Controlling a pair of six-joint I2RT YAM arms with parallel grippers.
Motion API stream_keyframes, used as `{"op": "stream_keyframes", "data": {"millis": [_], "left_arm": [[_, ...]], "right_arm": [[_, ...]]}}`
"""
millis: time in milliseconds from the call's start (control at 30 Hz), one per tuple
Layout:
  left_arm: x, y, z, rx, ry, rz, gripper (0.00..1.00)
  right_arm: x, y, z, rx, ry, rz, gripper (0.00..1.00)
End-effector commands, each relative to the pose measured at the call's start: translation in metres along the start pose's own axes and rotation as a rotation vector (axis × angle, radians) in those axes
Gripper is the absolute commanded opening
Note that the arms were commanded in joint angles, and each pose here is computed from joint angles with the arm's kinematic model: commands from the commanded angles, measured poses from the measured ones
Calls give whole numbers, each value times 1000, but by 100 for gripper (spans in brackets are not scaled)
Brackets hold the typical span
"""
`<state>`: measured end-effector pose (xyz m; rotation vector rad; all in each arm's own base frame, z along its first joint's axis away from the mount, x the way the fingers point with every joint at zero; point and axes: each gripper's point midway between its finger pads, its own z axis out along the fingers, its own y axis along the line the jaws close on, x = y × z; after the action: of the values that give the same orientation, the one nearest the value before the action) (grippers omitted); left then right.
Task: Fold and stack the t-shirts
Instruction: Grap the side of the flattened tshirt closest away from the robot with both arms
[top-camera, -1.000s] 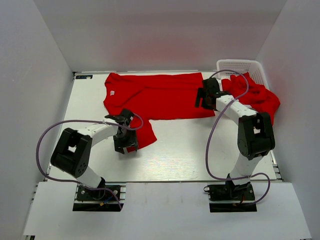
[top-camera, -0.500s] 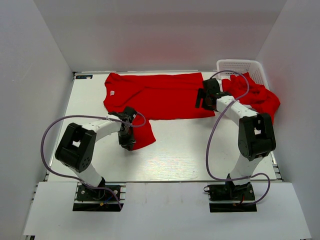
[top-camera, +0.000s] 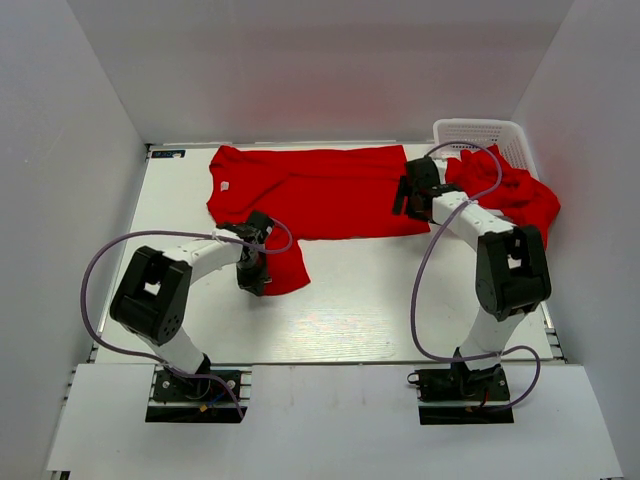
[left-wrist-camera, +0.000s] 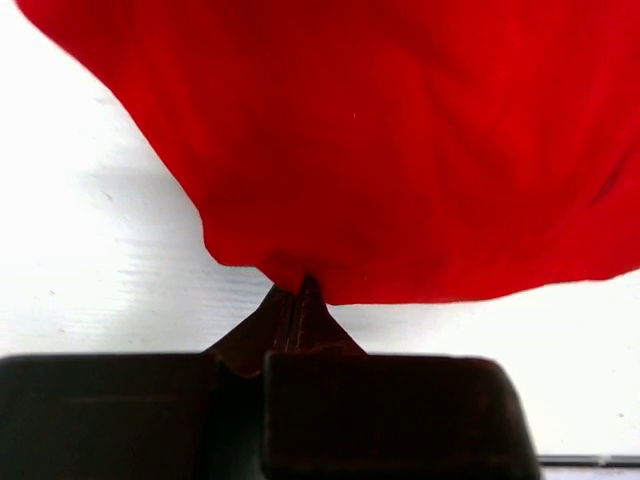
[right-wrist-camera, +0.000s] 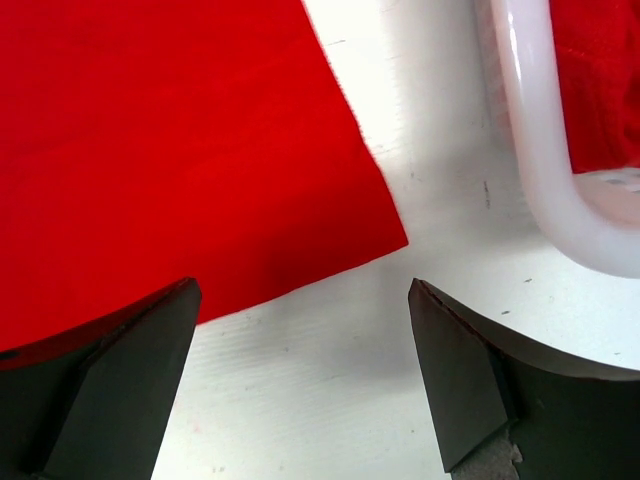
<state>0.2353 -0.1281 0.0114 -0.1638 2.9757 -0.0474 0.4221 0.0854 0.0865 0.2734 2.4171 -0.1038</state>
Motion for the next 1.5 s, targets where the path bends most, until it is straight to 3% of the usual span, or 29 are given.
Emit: {"op": "stream_keyframes", "data": {"millis": [0,500,1000,1100,1200,1267,1300,1333,1433,1467], "left_arm": [[-19,4,-6,-11,-109,17,0],[-6,10,-5,-10,-85,20,0],[-9,8,-11,0,-100,18,0],[-12,4,-15,18,-111,17,0],[-12,4,-16,18,-111,17,0],[-14,3,-20,23,-119,17,0],[-14,3,-20,23,-119,17,0],[-14,3,-20,23,-119,17,0],[-18,1,-24,33,-136,15,0],[-19,0,-26,38,-143,15,0]], "right_arm": [[-10,-8,8,87,-21,63,90],[7,-23,45,252,-12,210,90],[38,-33,62,243,69,238,90],[46,-30,66,214,97,238,84],[50,-25,69,175,110,229,73],[53,-23,71,157,122,222,58],[52,-22,71,155,119,220,48],[54,-23,72,160,120,221,24],[55,-26,73,179,126,221,0],[56,-27,72,180,129,220,0]]}}
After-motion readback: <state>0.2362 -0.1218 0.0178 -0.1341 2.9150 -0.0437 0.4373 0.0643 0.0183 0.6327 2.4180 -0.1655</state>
